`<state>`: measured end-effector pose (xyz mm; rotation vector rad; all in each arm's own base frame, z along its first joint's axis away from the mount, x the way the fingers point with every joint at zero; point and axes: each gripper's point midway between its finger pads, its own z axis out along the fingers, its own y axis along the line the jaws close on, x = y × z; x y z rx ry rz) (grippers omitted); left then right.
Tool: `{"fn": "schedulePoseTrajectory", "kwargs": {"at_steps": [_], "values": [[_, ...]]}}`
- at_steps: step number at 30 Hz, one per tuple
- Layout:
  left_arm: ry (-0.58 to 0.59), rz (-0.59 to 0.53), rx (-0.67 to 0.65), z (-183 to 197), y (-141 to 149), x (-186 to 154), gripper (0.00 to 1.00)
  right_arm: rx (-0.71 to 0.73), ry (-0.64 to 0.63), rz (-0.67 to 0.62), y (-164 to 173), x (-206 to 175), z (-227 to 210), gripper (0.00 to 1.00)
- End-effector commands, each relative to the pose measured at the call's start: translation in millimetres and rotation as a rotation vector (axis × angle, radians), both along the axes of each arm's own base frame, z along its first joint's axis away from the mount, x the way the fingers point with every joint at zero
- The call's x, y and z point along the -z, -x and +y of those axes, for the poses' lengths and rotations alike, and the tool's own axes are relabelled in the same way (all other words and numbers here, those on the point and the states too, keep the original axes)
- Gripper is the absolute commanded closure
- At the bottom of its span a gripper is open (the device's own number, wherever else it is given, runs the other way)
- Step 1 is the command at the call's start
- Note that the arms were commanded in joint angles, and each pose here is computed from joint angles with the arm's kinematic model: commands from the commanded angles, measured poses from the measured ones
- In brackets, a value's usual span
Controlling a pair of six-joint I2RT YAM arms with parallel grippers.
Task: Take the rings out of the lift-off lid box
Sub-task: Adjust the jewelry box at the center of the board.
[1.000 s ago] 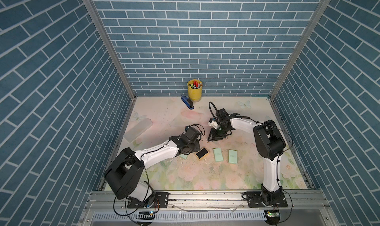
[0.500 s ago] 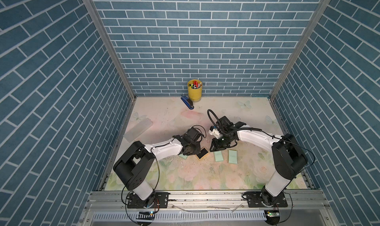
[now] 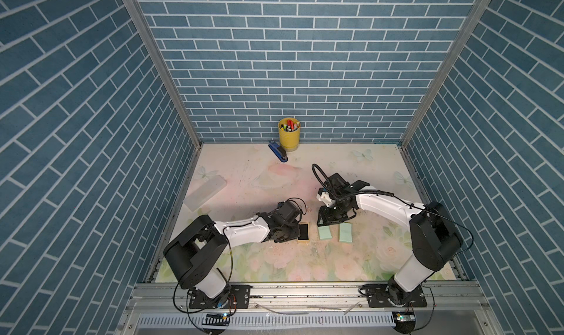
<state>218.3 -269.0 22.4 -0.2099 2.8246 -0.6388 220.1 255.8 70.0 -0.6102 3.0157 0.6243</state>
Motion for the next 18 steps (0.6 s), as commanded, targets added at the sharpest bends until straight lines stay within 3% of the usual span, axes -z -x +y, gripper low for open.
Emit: {"fn": "schedulePoseTrajectory", "kwargs": {"at_steps": [1,18], "values": [[0.031,-0.012,-0.030,-5.1,1.0,-3.7,0.76,0.013,0.109,-0.007,5.8,0.5,-17.9,0.48],[-0.003,-0.052,-0.032,5.2,8.1,-12.1,0.75,0.013,0.191,0.010,5.0,22.7,-3.9,0.29]]}}
